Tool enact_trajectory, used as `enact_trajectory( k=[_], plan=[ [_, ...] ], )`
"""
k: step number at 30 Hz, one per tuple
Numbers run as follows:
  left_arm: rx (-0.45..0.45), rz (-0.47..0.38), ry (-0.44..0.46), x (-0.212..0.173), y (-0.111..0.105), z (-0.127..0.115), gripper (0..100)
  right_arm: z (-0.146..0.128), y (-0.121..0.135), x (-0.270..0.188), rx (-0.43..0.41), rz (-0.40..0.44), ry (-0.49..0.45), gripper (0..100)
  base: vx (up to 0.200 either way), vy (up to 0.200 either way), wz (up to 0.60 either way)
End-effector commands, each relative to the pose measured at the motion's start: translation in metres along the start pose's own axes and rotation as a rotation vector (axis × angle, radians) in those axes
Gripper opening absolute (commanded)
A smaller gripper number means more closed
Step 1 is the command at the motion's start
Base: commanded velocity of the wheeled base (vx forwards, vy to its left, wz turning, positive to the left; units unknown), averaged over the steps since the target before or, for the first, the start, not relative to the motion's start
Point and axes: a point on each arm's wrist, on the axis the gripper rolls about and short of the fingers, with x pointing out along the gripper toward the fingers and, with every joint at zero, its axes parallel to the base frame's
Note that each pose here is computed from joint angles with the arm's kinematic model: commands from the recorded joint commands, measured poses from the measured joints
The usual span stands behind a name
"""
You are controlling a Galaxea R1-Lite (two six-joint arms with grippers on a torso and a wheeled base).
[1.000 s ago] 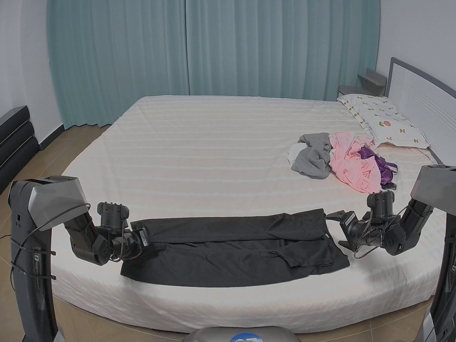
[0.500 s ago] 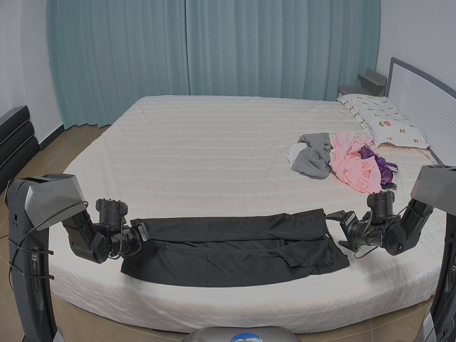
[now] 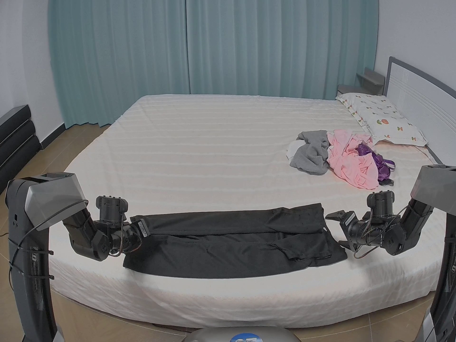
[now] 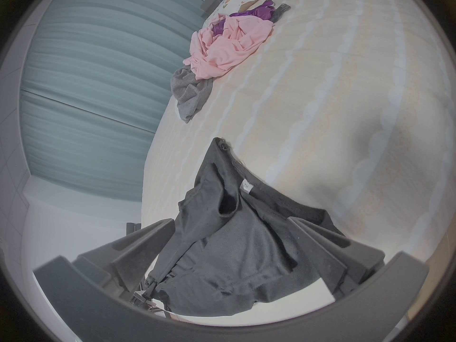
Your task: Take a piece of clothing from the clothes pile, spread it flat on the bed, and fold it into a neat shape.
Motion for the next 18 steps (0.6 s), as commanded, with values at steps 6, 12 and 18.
enact_trajectory(
  k=[6,12,18],
  plan=[
    [-0.052,-0.02,-0.036,0.003,-0.006,0.01,0,0.0,0.0,0.0,-0.001,0.001,0.0,100,0.0,-0.033,0.0],
    [-0.049,-0.033,-0.047,-0.001,-0.012,0.013,0,0.0,0.0,0.0,-0.001,0.001,0.0,100,0.0,-0.2,0.0],
    [-0.085,-0.072,-0.087,-0.02,-0.027,0.023,0,0.0,0.0,0.0,0.001,0.003,-0.001,100,0.0,-0.2,0.0]
  ],
)
